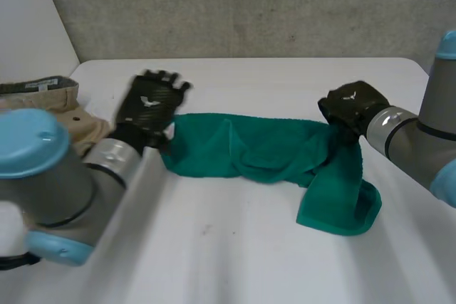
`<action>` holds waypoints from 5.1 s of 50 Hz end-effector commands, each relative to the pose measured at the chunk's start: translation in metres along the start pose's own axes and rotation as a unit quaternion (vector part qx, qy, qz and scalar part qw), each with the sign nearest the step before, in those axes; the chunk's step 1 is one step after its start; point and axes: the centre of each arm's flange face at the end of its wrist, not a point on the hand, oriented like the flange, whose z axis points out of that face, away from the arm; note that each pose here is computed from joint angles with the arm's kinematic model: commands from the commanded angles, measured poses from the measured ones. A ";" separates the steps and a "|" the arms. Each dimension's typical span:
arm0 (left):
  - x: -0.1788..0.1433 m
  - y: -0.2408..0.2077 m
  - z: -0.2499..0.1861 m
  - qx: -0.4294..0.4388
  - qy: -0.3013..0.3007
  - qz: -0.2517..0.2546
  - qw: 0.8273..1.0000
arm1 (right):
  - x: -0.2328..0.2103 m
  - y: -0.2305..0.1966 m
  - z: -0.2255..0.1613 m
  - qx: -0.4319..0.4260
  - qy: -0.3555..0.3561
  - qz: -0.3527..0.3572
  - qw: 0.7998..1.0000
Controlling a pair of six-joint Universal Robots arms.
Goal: Fold the laundry.
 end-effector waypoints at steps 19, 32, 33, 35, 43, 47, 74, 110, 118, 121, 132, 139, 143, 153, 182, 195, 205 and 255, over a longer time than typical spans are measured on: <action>0.093 0.059 0.075 -0.002 0.107 0.030 0.994 | -0.005 -0.077 -0.095 0.119 -0.013 0.020 0.993; 0.084 0.065 0.072 -0.040 0.072 0.045 0.996 | -0.008 -0.074 -0.093 0.115 -0.019 0.020 0.993; 0.084 0.064 0.072 -0.040 0.071 0.045 0.996 | -0.010 -0.074 -0.093 0.115 -0.021 0.021 0.993; 0.080 0.057 0.069 -0.035 0.069 0.046 0.996 | -0.010 -0.074 -0.092 0.115 -0.022 0.021 0.993; 0.076 0.043 0.058 -0.024 0.090 0.046 0.995 | -0.010 -0.075 -0.090 0.118 -0.021 0.020 0.993; 0.075 0.042 0.054 -0.026 0.117 0.042 0.992 | -0.008 -0.078 -0.091 0.123 -0.018 0.019 0.992; 0.091 0.053 0.054 -0.043 0.181 -0.053 0.981 | 0.004 -0.091 -0.092 0.142 0.001 0.036 0.989; 0.004 -0.044 -0.033 -0.028 -0.036 -0.022 0.999 | -0.017 -0.028 0.044 0.037 -0.069 -0.254 0.964; -0.002 -0.041 -0.028 -0.039 -0.062 -0.008 0.997 | -0.030 -0.032 0.042 0.058 -0.054 -0.166 0.983; -0.004 -0.041 -0.026 -0.036 -0.065 -0.007 0.997 | -0.018 -0.041 0.022 0.044 -0.031 -0.053 0.997; -0.004 -0.040 -0.013 -0.034 -0.066 -0.007 0.997 | -0.035 0.001 -0.054 -0.021 -0.061 0.209 0.976; -0.004 -0.038 -0.013 -0.037 -0.067 -0.008 0.997 | -0.066 0.031 -0.079 -0.007 -0.081 0.212 0.974; -0.002 -0.034 -0.013 -0.042 -0.064 -0.007 0.997 | -0.079 0.049 -0.076 -0.001 -0.075 0.215 0.974; -0.002 -0.034 -0.013 -0.043 -0.064 -0.009 0.997 | -0.091 0.083 -0.035 -0.013 -0.010 0.173 0.985; -0.025 -0.061 -0.032 -0.037 -0.095 -0.007 0.995 | 0.022 -0.004 -0.062 0.030 0.048 0.043 0.998; -0.009 -0.040 -0.045 -0.095 -0.060 0.000 0.994 | 0.051 0.010 -0.054 -0.061 -0.016 0.008 0.998; 0.013 -0.007 -0.025 -0.135 -0.032 0.004 0.990 | 0.031 0.060 -0.018 -0.136 -0.063 0.079 0.986; 0.013 0.005 -0.012 -0.150 -0.056 0.002 0.987 | -0.074 0.077 -0.085 -0.058 0.001 0.227 0.972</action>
